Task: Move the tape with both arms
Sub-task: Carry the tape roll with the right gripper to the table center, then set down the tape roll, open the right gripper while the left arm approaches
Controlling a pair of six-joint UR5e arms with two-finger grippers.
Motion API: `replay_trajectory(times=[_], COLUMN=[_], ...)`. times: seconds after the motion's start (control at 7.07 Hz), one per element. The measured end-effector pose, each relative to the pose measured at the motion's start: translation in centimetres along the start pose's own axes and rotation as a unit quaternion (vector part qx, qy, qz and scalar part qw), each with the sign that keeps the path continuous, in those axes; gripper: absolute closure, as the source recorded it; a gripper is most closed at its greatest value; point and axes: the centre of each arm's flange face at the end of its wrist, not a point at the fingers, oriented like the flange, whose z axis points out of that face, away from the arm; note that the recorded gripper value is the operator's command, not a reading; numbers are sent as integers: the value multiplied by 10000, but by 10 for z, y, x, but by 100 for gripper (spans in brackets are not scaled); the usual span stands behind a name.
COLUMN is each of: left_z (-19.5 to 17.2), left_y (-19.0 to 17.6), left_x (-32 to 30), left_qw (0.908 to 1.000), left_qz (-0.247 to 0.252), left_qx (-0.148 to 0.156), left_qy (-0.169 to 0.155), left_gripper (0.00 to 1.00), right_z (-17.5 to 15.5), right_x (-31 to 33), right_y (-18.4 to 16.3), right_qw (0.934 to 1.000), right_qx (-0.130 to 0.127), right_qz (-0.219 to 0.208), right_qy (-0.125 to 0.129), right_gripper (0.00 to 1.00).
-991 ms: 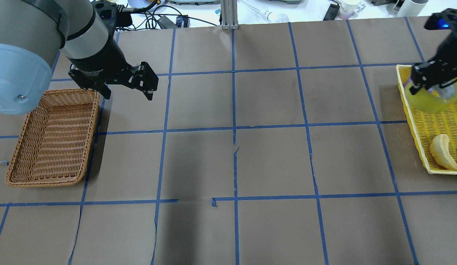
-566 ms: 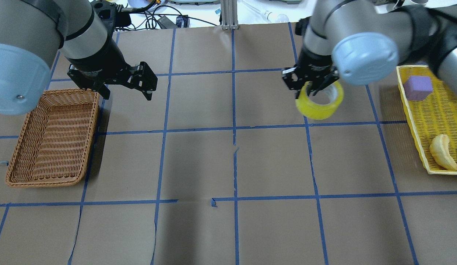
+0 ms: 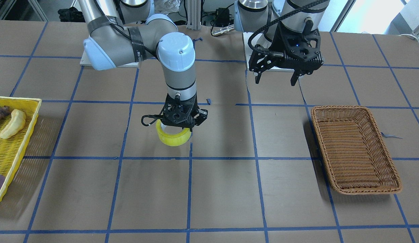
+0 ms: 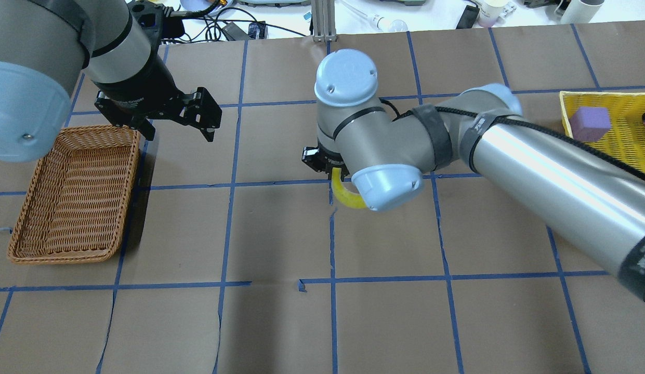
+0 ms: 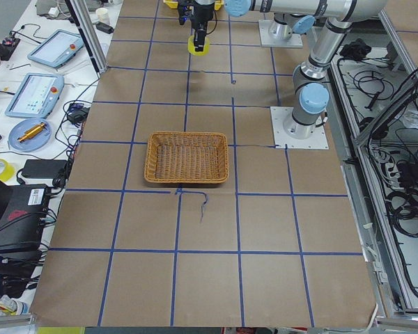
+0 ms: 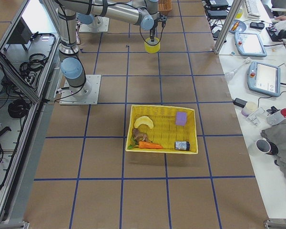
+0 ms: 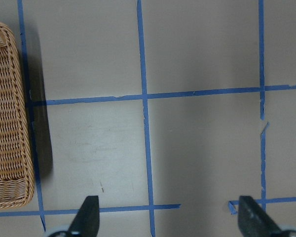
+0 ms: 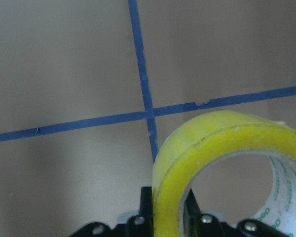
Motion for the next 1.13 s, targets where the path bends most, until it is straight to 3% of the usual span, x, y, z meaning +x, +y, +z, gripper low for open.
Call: replay_trajectory(times=[0.28, 0.42, 0.57, 0.85, 1.13], left_z=[0, 0, 0, 0, 0], left_y=[1, 1, 1, 1, 2], left_x=[-1, -1, -1, -1, -1], left_qw=[10000, 10000, 10000, 10000, 10000], left_qz=[48, 63, 68, 69, 59], left_qx=[-28, -41, -47, -52, -74], left_qy=[-9, -7, -4, 1, 1], left_gripper=[0, 0, 0, 0, 0], right_z=[31, 45, 54, 55, 35], right_x=[-15, -25, -32, -34, -23], right_y=[41, 57, 68, 71, 46], right_qw=[9999, 9998, 9998, 9999, 9996], right_qx=[-81, -147, -152, -74, 56], right_qz=[94, 109, 96, 126, 277], right_qy=[-13, 14, 35, 88, 27], right_gripper=[100, 56, 1, 0, 0])
